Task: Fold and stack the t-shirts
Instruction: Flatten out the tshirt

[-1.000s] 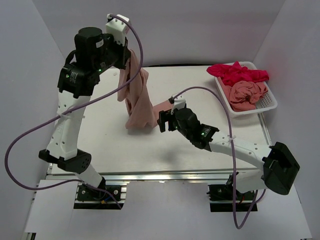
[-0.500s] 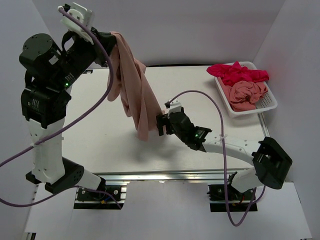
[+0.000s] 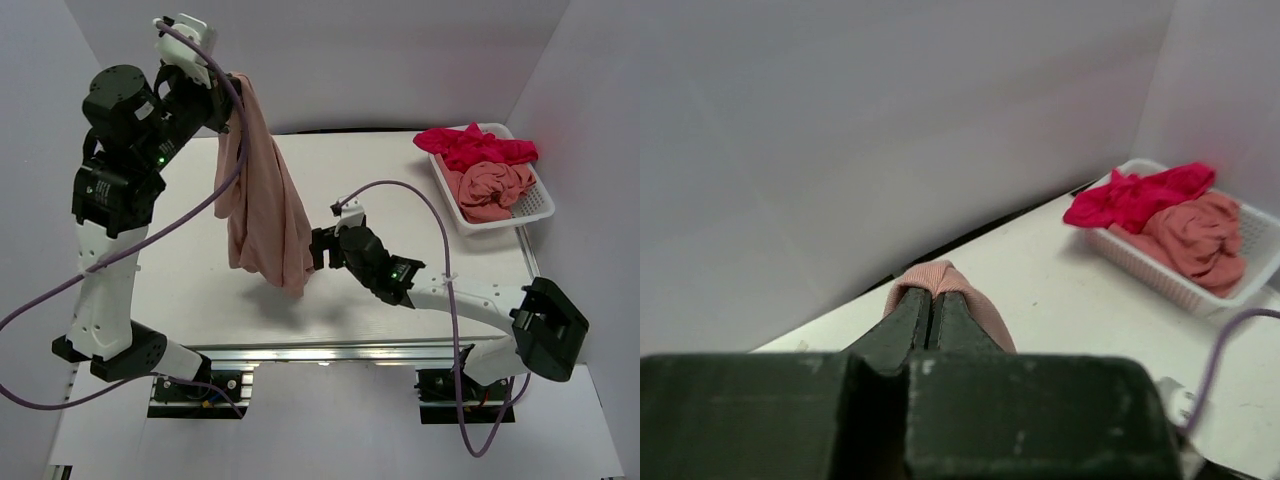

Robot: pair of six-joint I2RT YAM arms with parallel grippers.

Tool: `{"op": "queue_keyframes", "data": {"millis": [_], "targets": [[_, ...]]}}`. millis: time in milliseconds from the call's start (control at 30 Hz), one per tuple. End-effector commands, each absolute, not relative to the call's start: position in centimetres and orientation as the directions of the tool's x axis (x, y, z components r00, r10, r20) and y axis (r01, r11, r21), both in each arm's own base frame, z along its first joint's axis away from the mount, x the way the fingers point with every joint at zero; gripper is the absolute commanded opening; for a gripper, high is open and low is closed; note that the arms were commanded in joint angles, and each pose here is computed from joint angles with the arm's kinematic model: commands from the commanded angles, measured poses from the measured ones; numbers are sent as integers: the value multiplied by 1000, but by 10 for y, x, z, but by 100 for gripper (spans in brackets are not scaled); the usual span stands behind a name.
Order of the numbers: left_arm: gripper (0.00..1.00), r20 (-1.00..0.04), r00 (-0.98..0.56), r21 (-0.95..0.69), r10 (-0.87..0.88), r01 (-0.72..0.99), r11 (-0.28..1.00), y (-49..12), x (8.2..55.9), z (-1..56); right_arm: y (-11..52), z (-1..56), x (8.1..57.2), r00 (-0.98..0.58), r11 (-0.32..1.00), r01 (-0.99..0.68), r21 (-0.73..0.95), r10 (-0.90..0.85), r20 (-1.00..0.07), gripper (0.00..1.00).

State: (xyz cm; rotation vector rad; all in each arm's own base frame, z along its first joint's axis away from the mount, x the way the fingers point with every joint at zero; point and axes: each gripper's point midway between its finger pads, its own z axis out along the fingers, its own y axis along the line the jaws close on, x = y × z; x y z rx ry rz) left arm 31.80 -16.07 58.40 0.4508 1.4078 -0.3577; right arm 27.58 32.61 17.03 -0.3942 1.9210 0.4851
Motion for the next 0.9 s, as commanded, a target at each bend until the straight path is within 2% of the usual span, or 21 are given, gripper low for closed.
{"op": "queue_keyframes", "data": {"millis": [0,133,333,600,867], "targets": [[0,-981,184,128,56,405,906,-147,333,588,341,221,254,-326,822,-529,211,33,-945,84],[0,-985,146,138,91,351,926,-145,355,562,361,258,214,-295,741,-637,214,22,-955,84],[0,-986,134,138,97,346,928,-148,366,552,362,250,183,-315,698,-682,216,-14,-949,82],[0,-986,128,147,110,339,929,-147,367,550,359,192,186,-337,732,-663,157,-104,-936,81],[0,-987,104,154,125,342,927,-148,370,533,388,146,195,-345,727,-680,99,-198,-918,81]]}}
